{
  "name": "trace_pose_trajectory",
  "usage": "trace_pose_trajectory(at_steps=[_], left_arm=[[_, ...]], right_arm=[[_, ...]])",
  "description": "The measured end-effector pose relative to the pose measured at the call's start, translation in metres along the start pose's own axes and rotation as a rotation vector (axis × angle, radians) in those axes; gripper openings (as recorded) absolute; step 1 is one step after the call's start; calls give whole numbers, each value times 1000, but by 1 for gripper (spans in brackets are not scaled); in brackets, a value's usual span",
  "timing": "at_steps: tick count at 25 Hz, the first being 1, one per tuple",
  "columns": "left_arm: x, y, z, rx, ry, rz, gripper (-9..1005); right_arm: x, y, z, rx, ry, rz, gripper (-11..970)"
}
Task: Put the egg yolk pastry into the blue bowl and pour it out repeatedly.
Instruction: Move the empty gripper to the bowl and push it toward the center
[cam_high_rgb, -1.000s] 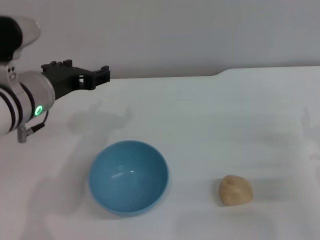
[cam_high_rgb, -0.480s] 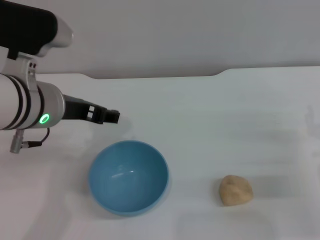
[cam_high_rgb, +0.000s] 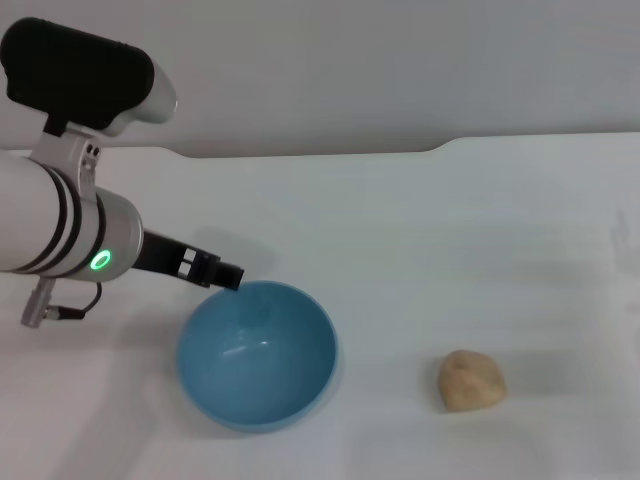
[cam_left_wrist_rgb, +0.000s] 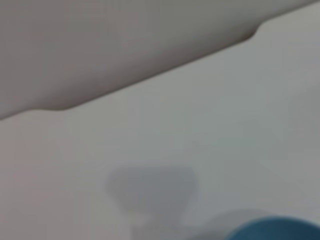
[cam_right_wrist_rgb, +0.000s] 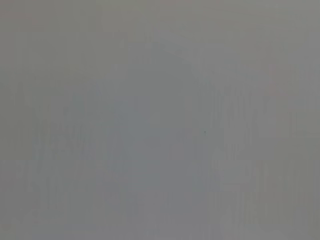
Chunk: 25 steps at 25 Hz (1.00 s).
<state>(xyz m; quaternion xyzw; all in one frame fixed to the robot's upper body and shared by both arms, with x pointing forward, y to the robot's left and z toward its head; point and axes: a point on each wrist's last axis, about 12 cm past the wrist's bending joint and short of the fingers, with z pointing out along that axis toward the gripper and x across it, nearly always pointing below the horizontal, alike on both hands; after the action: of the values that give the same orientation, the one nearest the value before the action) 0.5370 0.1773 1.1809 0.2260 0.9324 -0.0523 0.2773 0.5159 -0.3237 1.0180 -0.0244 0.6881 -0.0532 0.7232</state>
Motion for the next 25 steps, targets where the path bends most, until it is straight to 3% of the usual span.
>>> trace_pose_trajectory(at_steps=[13,25], left_arm=[[20,8,24,-5,132,-36,870],[20,-2,39,8,204,7,871]], right_arm=[[1,-1,-1,1,2,-3,453],[1,-4,-2,22,4,1,453]])
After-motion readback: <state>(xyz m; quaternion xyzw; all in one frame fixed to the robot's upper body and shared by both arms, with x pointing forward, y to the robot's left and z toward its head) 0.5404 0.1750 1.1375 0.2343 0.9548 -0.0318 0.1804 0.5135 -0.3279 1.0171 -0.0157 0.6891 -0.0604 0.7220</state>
